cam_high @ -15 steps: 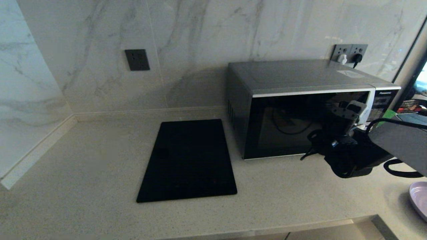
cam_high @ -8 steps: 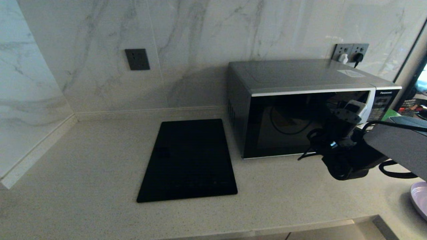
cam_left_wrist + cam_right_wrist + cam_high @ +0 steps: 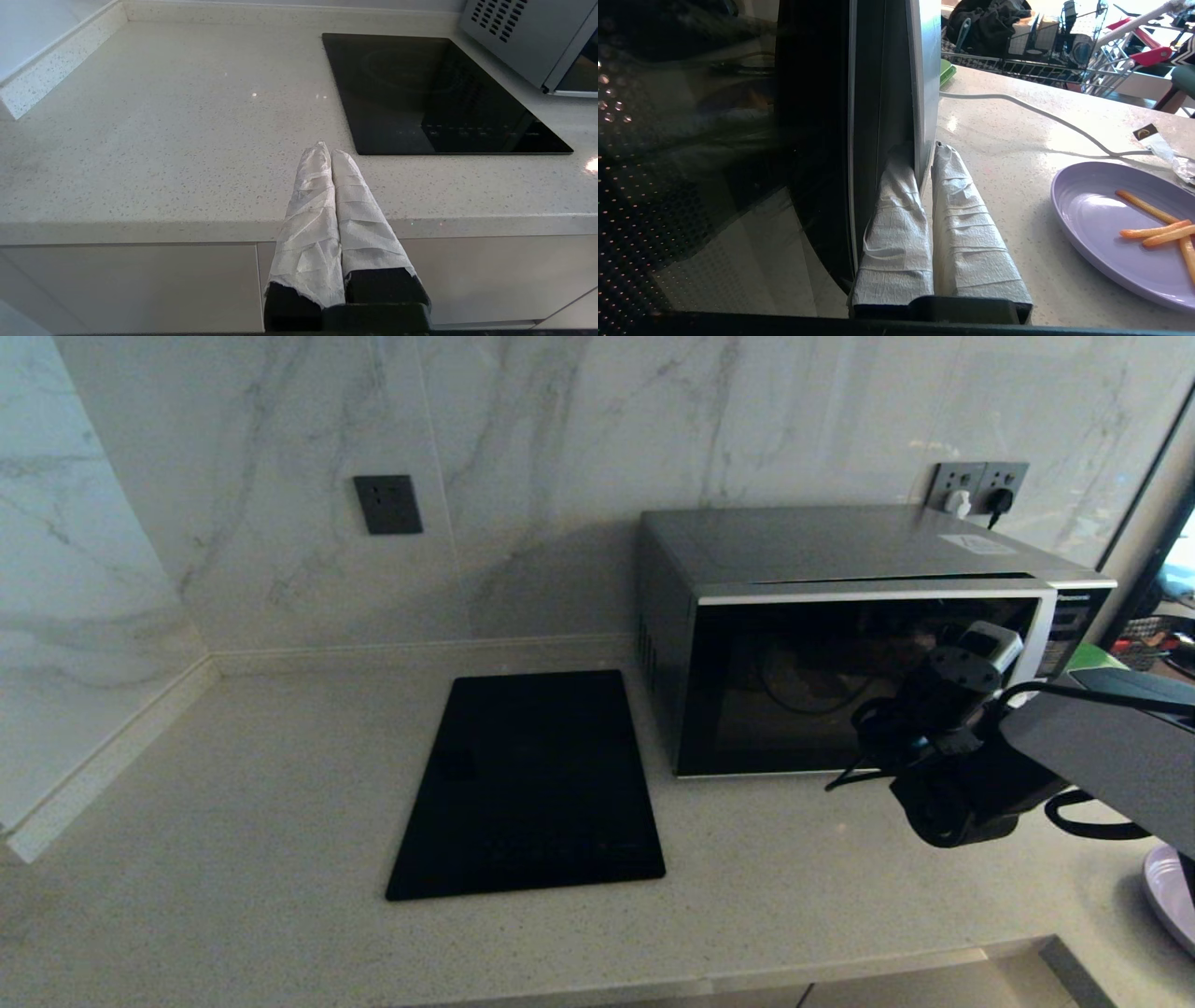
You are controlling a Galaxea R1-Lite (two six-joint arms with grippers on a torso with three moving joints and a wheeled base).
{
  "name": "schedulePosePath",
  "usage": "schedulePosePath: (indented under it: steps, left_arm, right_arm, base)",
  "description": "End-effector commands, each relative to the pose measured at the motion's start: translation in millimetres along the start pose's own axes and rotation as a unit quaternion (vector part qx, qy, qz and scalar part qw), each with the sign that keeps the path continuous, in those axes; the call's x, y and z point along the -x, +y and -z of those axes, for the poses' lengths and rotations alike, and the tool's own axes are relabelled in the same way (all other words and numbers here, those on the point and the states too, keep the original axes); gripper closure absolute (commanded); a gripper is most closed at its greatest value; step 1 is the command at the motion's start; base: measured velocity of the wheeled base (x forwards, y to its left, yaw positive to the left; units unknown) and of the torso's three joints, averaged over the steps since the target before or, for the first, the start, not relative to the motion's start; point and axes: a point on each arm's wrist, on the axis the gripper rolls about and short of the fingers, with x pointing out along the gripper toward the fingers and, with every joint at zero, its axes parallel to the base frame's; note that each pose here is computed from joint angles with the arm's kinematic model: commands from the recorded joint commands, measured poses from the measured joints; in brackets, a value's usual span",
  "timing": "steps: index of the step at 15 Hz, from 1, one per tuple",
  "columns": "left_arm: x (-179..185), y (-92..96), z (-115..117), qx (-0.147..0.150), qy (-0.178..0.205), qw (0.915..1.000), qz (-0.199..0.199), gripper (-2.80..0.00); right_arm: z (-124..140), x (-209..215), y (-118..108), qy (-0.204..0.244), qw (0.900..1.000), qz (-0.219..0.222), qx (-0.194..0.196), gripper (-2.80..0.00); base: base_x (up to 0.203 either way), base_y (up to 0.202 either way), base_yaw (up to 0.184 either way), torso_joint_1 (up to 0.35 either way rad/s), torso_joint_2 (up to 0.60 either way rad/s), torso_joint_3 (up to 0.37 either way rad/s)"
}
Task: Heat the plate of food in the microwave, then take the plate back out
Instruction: Open the microwave oven
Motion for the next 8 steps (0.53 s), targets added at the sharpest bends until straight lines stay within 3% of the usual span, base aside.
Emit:
schedulePosePath:
  steps: [1,8]
  left_arm:
    - [-0.1,0.0,-0.1,0.000,0.001,1.0000,-0.001,0.00]
    - [-0.1,0.0,-0.1,0.000,0.001,1.0000,-0.001,0.00]
  right_arm:
    - [-0.8,1.1,-0.7,0.000,1.000,0.002,-0.004,0.00]
    - [-11.1,13.6,-3.4,-0.001,1.000,-0.012,-0.013,0.00]
  base:
    - [0.000,0.000,0.000,0.000,0.00,0.000]
    - [0.000,0.000,0.000,0.000,0.00,0.000]
